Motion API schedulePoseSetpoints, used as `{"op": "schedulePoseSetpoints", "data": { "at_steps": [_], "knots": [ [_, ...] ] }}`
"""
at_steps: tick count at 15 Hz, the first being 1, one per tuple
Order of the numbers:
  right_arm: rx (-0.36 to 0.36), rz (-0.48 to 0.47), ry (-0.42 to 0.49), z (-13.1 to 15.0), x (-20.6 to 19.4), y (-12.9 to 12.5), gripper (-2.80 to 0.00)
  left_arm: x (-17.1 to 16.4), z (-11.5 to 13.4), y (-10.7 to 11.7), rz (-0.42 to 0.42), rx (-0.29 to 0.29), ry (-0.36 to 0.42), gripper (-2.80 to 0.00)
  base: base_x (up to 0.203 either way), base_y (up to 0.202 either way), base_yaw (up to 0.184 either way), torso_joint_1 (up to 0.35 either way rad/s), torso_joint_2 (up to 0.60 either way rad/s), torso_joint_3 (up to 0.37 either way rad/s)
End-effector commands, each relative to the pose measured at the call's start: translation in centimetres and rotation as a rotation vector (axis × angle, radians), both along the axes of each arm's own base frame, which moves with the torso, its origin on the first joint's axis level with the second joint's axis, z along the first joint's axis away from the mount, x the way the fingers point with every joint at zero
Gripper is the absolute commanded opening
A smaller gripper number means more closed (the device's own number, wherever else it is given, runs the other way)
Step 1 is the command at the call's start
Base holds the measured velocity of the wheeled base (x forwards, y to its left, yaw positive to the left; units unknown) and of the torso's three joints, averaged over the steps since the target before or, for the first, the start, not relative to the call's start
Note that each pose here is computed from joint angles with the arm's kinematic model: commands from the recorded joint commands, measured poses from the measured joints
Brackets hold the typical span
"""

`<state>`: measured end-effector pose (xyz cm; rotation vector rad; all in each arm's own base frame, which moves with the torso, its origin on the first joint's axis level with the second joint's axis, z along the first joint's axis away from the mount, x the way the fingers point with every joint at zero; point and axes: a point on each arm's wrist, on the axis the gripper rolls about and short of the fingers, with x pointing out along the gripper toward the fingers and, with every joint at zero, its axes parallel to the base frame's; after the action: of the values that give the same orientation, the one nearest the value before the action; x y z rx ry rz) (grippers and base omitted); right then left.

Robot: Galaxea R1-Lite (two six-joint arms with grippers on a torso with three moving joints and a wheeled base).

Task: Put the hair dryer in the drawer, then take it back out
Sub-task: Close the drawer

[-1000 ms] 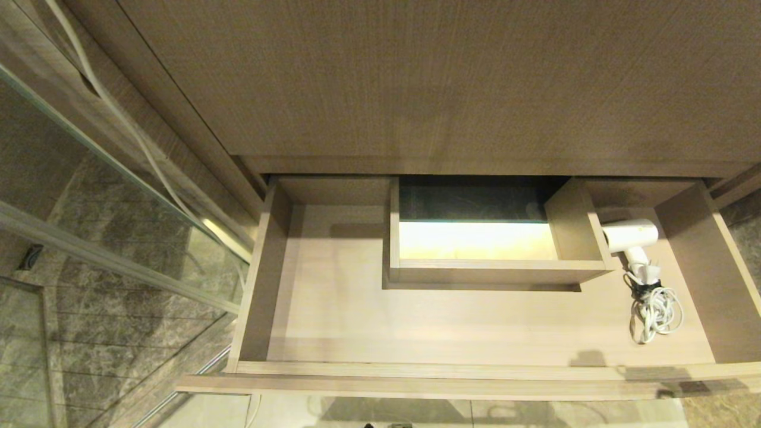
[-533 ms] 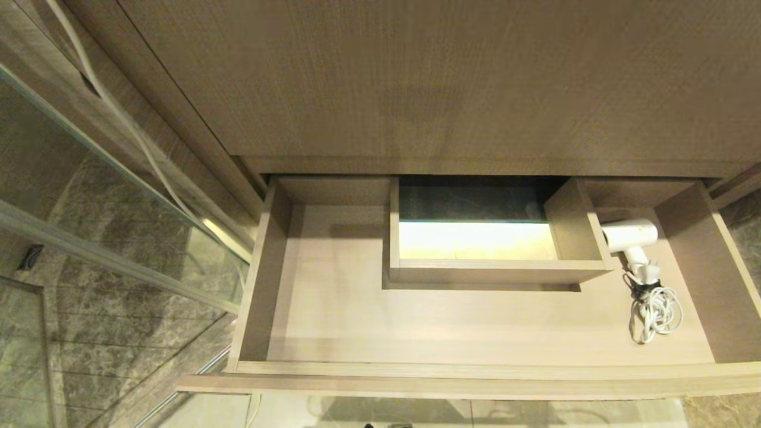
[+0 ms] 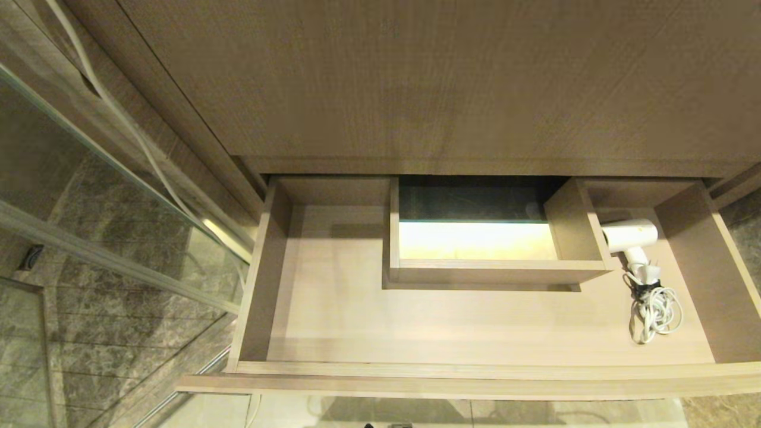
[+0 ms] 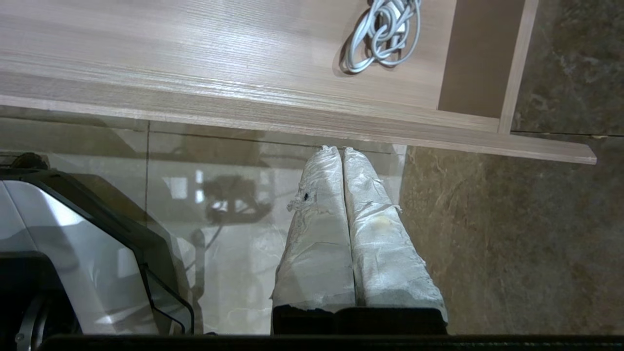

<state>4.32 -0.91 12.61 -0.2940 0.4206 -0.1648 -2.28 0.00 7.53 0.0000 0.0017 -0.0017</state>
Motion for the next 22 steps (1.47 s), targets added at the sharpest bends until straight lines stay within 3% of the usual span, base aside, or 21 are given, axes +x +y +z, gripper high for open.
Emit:
{"op": "schedulePoseSetpoints", "data": {
  "at_steps": [1,5,6,9,13,19,22],
  "knots": [
    [-0.005,0.001,-0.005,0.0,-0.1,0.0,-2.80,0.0,0.0,0.0,0.000,0.000,0.000,-2.80,0.000,0.000,0.000,0.000,0.00,0.000],
    [-0.026,0.000,-0.001,0.2,-0.1,0.0,-2.80,0.0,0.0,0.0,0.000,0.000,0.000,-2.80,0.000,0.000,0.000,0.000,0.00,0.000],
    [-0.069,0.001,0.013,0.4,0.0,-0.1,-2.80,0.0,0.0,0.0,0.000,0.000,0.000,-2.80,0.000,0.000,0.000,0.000,0.00,0.000],
    [-0.154,-0.135,0.227,-0.6,-0.3,-0.4,-2.80,0.0,0.0,0.0,0.000,0.000,0.000,-2.80,0.000,0.000,0.000,0.000,0.00,0.000],
    [-0.157,-0.206,0.375,-0.3,1.3,-1.0,-2.80,0.0,0.0,0.0,0.000,0.000,0.000,-2.80,0.000,0.000,0.000,0.000,0.00,0.000],
    [-0.025,-0.328,0.630,-0.6,5.9,-2.4,-2.80,0.0,0.0,0.0,0.000,0.000,0.000,-2.80,0.000,0.000,0.000,0.000,0.00,0.000],
    [0.032,-0.404,0.693,-0.8,8.4,-3.7,-2.80,0.0,0.0,0.0,0.000,0.000,0.000,-2.80,0.000,0.000,0.000,0.000,0.00,0.000]
  ]
}}
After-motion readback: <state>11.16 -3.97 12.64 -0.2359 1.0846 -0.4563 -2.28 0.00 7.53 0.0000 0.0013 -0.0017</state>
